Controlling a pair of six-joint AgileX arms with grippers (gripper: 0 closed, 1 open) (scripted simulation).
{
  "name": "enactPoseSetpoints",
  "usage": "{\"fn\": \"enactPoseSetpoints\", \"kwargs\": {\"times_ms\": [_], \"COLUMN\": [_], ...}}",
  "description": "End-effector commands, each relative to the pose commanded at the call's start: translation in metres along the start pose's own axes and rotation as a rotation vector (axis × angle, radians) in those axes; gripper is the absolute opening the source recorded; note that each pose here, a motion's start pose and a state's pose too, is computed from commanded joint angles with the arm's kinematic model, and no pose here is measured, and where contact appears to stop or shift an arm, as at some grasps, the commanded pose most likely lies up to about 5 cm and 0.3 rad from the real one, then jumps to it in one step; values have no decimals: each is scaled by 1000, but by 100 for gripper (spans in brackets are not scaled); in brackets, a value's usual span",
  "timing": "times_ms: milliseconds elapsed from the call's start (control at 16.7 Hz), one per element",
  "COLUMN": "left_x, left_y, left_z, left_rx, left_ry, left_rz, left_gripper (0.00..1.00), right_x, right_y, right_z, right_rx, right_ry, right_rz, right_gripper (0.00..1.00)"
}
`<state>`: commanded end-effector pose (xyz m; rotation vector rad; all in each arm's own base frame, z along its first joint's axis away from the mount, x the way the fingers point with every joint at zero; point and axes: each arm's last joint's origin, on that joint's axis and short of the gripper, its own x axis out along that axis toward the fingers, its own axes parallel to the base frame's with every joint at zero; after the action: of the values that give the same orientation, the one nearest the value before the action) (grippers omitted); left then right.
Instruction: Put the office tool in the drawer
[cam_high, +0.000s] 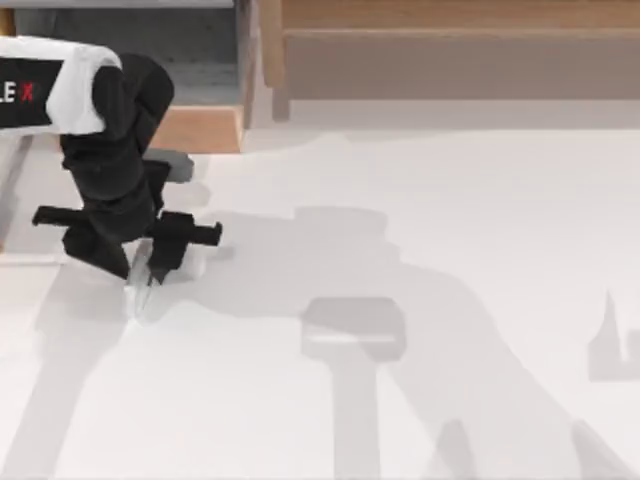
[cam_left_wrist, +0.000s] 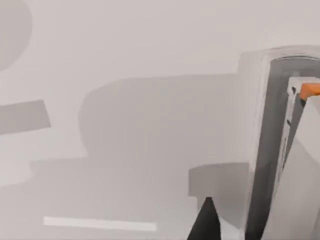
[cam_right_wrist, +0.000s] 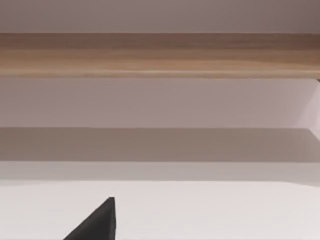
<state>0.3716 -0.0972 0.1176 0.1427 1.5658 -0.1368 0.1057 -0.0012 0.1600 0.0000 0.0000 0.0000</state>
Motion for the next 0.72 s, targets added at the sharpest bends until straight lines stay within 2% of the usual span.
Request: {"fn": "enactPoseSetpoints", "kwargs": {"times_ms": [180, 720], "left_x": [0, -1], "left_y": [0, 0], "left_z": [0, 0], "left_rx": [0, 0], "left_ry": [0, -1], "left_rz": [0, 0], "left_gripper": [2, 0], "right_x": [0, 0], "right_y": [0, 0], "right_z": [0, 0], "right_rx": [0, 0], "right_ry": [0, 0], "right_rz": [0, 0], "right_gripper": [100, 100]}}
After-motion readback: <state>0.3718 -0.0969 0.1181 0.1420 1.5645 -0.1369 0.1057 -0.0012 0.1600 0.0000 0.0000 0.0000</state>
